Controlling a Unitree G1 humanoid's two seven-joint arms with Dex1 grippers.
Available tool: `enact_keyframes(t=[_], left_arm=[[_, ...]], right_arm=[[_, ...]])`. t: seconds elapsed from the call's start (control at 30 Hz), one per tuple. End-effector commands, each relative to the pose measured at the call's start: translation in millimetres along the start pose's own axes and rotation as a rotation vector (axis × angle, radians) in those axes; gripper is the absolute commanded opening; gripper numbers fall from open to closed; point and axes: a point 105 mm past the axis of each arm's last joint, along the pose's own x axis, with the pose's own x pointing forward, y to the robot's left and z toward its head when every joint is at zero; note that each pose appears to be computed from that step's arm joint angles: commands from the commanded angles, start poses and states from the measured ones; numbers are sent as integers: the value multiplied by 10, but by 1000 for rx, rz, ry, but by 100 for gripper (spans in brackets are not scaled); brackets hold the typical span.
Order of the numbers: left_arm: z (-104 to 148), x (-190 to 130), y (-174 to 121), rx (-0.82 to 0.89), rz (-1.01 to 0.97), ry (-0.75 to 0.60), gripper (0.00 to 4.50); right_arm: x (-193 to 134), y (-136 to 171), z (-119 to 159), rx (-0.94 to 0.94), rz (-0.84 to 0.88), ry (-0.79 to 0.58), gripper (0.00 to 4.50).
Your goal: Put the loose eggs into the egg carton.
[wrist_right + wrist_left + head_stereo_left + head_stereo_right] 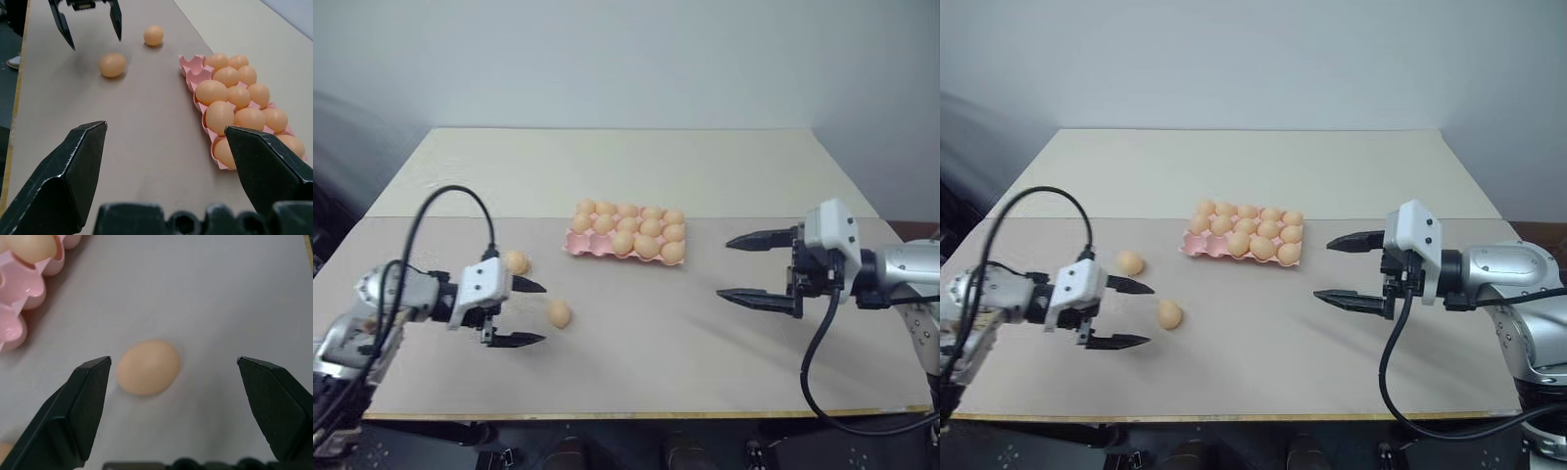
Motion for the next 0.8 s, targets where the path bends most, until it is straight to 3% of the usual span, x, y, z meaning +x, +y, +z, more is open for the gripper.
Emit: enact_keyframes(t=[0.03,0.13,0.3,0.4,0.6,0.8], left_arm=[[-37,101,66,112,-4,52,450],[-62,218,52,96,-24,23,450],[-217,333,83,160,-6,95,450],[-201,369,131,144,14,62,398],[-173,354,149,150,2,45,216],[19,251,249,95,22,-54,198]], right_arm=[[0,20,157,-70,3,-29,444],[5,33,159,-70,0,-31,444],[9,50,164,-70,-9,-35,444],[11,55,169,-69,-15,-40,450],[6,59,174,-72,-22,-44,450],[12,39,179,-77,-27,-48,450]])
